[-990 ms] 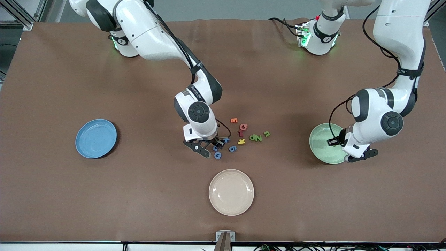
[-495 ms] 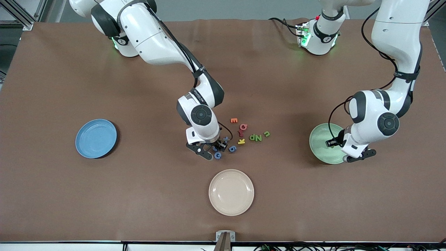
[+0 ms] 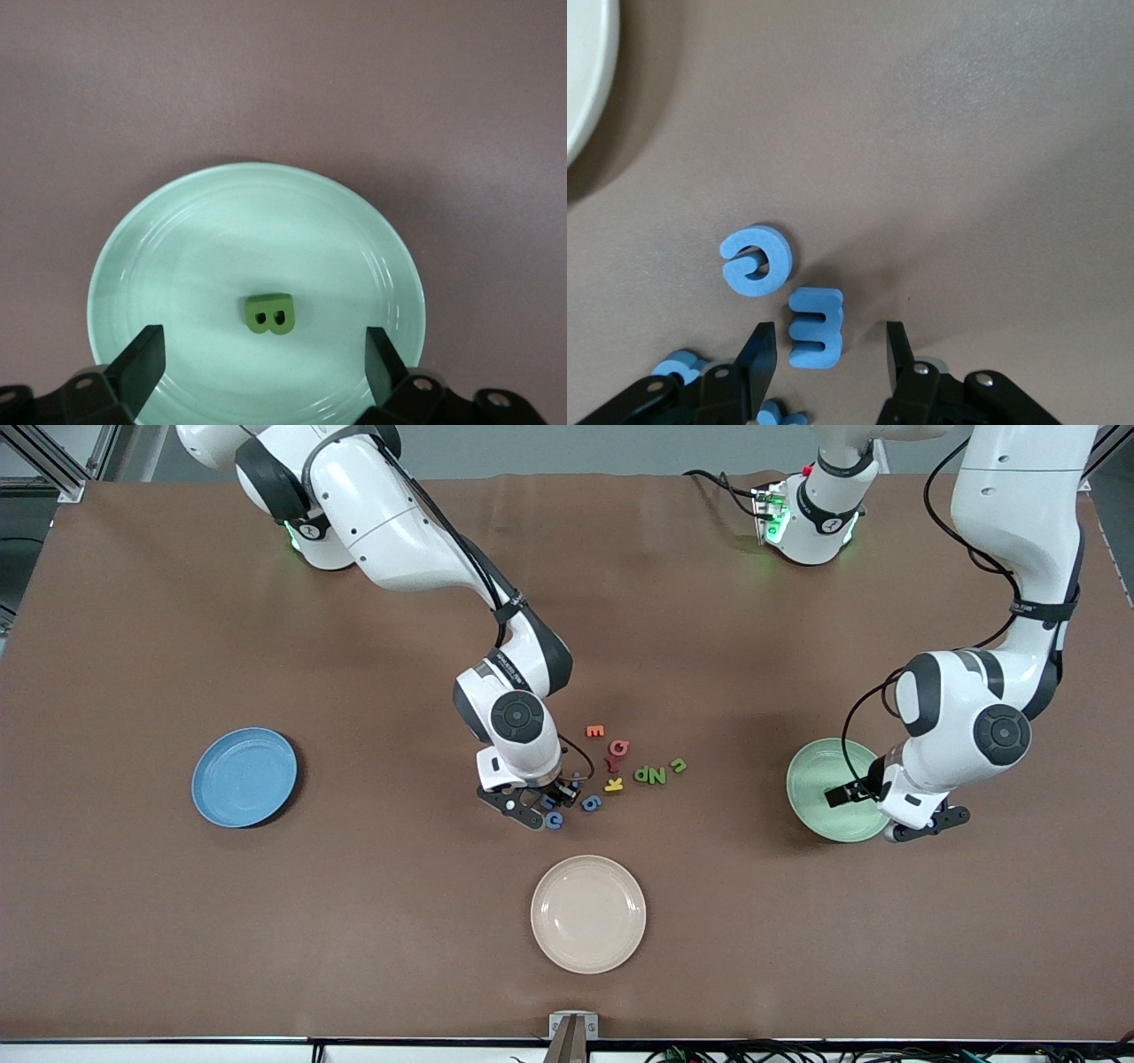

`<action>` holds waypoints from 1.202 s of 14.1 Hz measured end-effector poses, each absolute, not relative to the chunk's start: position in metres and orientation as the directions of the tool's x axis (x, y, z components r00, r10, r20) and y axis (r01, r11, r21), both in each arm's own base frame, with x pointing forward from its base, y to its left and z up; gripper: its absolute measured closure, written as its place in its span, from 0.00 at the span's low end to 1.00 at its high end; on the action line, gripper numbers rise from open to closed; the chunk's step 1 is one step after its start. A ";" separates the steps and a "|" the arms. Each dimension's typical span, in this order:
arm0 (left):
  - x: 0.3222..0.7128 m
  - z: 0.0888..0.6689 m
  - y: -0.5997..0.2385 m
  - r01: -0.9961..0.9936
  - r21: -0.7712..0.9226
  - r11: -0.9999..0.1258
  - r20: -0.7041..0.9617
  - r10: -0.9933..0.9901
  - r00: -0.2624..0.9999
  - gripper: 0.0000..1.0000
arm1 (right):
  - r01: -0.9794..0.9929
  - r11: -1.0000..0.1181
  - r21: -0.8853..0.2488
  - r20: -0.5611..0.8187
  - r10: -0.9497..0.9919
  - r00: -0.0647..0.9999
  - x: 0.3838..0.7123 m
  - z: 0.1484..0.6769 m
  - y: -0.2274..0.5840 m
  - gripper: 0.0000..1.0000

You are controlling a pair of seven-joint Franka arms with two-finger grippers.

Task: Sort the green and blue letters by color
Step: 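Carry the green B to the green plate while the right gripper grasps blue m, then release the B, return the left gripper while the right gripper carries m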

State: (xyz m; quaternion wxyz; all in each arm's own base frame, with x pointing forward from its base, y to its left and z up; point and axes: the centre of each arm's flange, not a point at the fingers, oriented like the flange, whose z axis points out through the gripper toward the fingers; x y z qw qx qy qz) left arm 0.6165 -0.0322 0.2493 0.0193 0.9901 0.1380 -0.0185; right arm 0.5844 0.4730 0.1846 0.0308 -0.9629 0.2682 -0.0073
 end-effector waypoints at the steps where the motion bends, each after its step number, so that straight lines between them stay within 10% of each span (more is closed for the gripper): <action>1: 0.617 0.255 -0.027 0.280 0.036 -0.959 -0.035 0.279 0.960 0.00 | -0.515 -0.855 -0.061 -0.003 -0.516 0.856 0.584 0.183 0.473 0.41; 17: 0.600 0.352 -0.240 0.272 0.160 -0.949 -0.020 0.272 0.962 0.00 | -0.507 -0.861 -0.042 0.004 -0.507 0.862 0.595 0.189 0.462 0.73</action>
